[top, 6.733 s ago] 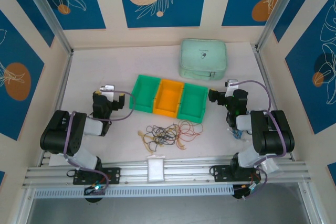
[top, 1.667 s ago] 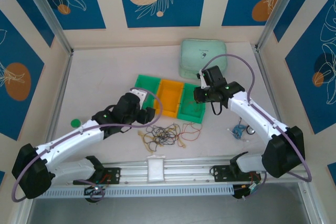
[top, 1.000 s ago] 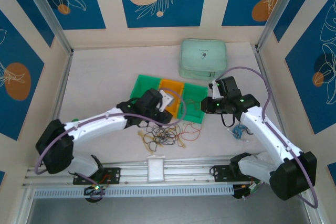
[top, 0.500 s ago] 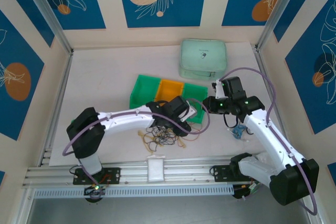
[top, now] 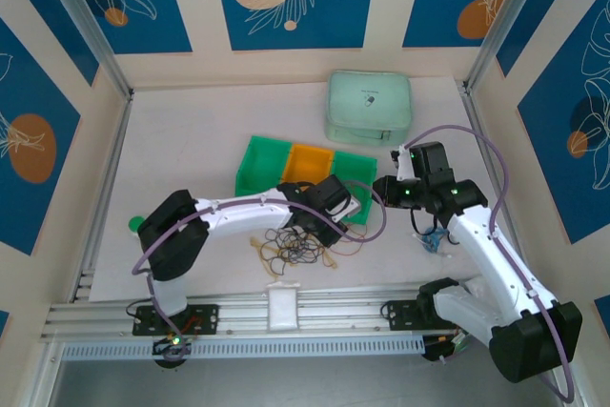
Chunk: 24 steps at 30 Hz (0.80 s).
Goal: Untangle the cables
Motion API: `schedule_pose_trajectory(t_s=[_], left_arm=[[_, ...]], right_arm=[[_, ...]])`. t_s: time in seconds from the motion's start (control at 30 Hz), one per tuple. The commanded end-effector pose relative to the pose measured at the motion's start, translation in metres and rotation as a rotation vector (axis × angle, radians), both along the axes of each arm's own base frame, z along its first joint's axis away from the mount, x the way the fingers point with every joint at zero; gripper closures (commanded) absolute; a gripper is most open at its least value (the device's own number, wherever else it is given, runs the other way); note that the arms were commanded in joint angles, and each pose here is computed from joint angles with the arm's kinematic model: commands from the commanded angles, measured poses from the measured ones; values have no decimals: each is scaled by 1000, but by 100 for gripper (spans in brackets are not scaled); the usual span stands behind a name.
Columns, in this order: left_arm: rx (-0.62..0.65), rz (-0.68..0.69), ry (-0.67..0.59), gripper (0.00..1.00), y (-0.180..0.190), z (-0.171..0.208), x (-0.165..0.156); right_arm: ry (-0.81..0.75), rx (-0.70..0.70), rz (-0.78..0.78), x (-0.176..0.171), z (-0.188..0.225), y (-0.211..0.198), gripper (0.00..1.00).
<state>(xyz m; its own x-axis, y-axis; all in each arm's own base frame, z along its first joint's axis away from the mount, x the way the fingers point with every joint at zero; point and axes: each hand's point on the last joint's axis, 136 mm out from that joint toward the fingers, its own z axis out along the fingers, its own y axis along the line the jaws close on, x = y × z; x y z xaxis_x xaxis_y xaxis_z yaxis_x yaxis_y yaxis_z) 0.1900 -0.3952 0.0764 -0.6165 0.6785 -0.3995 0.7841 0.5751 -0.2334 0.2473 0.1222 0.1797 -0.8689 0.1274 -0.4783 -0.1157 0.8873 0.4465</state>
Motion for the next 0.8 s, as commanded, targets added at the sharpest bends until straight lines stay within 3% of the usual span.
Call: schedule_pose_trajectory(t_s=[0.0, 0.4, 0.77], left_arm=[[-37, -7, -21, 100, -7, 24, 2], [-335, -7, -85, 100, -10, 147, 4], [-585, -10, -245, 100, 9, 265, 1]], right_arm=[[3, 21, 24, -6, -1, 3, 75], [2, 45, 29, -10, -3, 6, 75], [-14, 43, 21, -9, 0, 7, 75]])
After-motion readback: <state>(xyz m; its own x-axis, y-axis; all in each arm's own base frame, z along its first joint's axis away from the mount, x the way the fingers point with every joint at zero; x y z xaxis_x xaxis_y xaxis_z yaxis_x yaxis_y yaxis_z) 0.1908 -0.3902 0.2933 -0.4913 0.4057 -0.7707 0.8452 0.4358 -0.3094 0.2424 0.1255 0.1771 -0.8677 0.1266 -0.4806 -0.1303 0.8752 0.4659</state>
